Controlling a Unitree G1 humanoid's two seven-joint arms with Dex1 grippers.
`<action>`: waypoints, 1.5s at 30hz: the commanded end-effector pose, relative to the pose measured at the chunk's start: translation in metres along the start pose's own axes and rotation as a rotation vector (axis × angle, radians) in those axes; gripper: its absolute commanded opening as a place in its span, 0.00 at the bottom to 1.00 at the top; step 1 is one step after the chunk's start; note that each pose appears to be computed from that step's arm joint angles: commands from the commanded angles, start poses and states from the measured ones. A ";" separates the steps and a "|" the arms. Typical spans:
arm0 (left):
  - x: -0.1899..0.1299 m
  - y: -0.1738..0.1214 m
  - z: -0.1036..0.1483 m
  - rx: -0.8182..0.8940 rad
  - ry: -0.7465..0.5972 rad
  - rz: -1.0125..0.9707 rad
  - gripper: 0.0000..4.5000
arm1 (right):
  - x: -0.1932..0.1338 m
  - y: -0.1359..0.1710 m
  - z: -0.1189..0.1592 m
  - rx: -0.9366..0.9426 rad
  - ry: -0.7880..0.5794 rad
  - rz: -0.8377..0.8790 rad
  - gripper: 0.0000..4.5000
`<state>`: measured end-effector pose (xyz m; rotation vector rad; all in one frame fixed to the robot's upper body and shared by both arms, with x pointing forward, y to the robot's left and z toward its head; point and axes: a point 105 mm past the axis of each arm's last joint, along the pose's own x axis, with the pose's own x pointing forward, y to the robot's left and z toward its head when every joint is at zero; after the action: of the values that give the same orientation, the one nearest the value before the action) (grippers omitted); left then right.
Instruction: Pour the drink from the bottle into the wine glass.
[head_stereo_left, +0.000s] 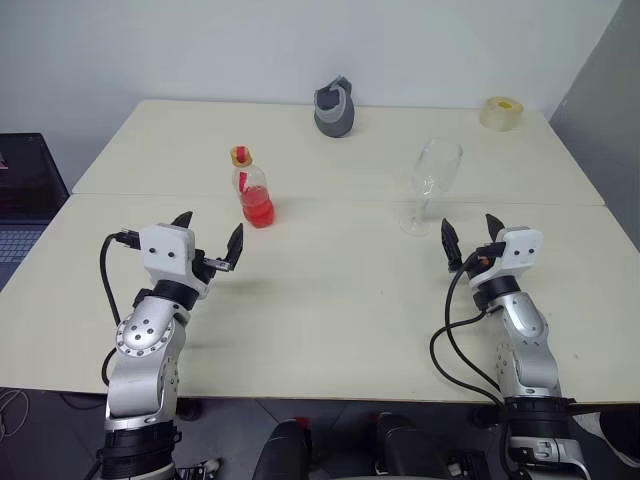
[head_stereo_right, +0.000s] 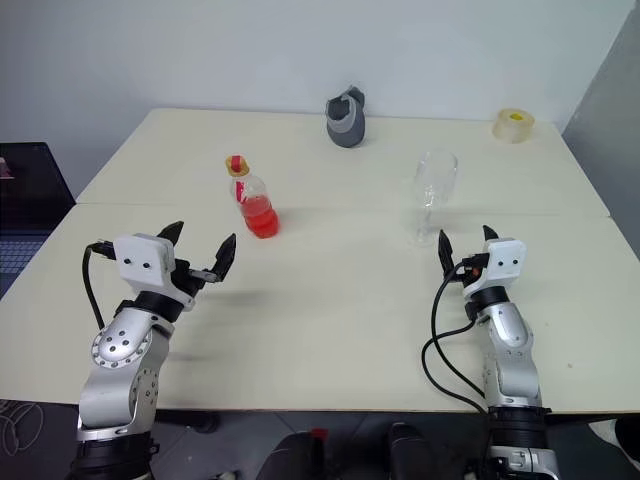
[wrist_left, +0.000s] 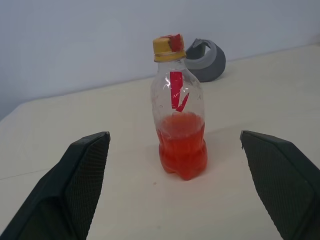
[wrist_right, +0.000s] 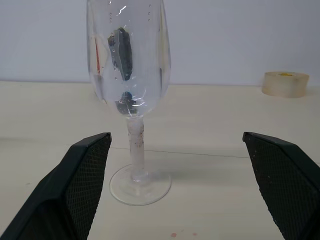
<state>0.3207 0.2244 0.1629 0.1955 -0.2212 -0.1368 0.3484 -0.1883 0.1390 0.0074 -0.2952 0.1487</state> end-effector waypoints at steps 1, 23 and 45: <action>0.001 0.002 0.022 0.027 -0.081 -0.005 0.99 | 0.005 0.001 0.018 -0.022 -0.070 0.013 1.00; 0.002 0.000 0.022 0.031 -0.070 -0.017 0.99 | 0.005 0.006 0.016 -0.041 -0.064 0.044 1.00; 0.022 0.003 0.003 -0.086 -0.058 -0.012 0.99 | -0.016 0.086 0.025 -0.027 0.017 0.606 1.00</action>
<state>0.3384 0.2276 0.1614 0.0942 -0.2332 -0.1531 0.3198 -0.1127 0.1461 -0.1020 -0.2452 0.6932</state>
